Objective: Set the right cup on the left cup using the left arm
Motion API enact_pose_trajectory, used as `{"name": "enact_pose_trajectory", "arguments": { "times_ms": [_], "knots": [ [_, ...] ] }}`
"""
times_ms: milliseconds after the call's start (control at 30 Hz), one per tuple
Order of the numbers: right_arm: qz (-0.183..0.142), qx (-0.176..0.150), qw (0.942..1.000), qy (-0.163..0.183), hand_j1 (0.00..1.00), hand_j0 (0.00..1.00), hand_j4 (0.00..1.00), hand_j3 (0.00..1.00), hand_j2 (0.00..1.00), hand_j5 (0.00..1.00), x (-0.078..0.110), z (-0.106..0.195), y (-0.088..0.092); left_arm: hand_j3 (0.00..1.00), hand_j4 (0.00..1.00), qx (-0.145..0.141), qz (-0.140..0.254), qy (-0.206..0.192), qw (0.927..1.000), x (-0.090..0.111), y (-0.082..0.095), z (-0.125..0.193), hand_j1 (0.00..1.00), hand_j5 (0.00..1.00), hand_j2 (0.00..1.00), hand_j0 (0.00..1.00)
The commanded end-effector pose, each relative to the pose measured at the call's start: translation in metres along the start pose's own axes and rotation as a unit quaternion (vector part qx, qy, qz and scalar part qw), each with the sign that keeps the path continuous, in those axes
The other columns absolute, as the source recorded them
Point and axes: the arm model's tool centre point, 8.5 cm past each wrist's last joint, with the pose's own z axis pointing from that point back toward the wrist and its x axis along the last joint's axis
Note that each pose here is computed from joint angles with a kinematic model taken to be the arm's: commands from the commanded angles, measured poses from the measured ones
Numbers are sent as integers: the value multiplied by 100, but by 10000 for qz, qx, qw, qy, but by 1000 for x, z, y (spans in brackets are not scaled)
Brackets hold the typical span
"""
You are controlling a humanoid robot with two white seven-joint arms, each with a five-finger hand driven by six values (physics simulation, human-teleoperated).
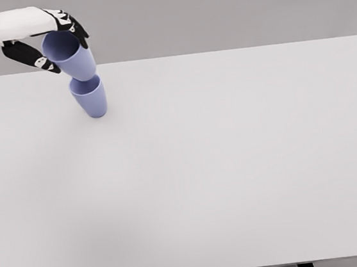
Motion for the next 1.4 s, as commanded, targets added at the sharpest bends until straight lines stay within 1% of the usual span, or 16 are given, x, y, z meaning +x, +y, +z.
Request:
{"name": "enact_pose_trajectory", "arguments": {
  "times_ms": [0,167,400,467,533,633,800,1033,1100,1367],
  "knots": [
    [1,2,10000,-1,100,100,100,100,100,100,0,0,0,58,58,28,36,41,10000,-2,1,4,58,58,58,58],
    [1,2,10000,-1,100,100,100,100,100,100,0,0,0,58,58,5,72,43,10000,-3,-4,2,58,58,58,58],
    [1,2,10000,-1,100,100,100,100,100,100,0,0,0,58,58,20,74,42,10000,-3,-3,2,58,58,58,58],
    [8,3,10000,1,100,100,100,100,100,100,0,0,0,58,58,10,104,84,9999,-6,-5,2,58,58,58,58],
    [1,2,10000,-1,100,100,100,100,100,100,0,0,0,58,58,43,179,224,9996,-15,-5,5,58,58,58,58],
    [8,3,10000,1,100,100,100,100,100,100,0,0,0,58,58,54,265,305,9992,-22,-8,1,58,58,58,58],
    [1,2,10000,-1,100,100,100,100,100,100,0,0,0,58,58,47,279,269,9992,-21,-9,-4,58,58,58,58],
    [1,2,10000,-1,100,100,100,100,100,100,0,0,0,59,59,41,337,357,9988,-27,-12,-2,59,59,59,59],
    [1,2,10000,-1,100,100,100,100,100,100,0,0,0,59,59,-34,364,351,9987,-27,-18,-5,59,59,59,59],
    [1,2,10000,-1,100,100,100,100,100,100,0,0,0,60,60,-10,370,365,9986,-28,-18,-4,60,60,60,60]
  ]
}}
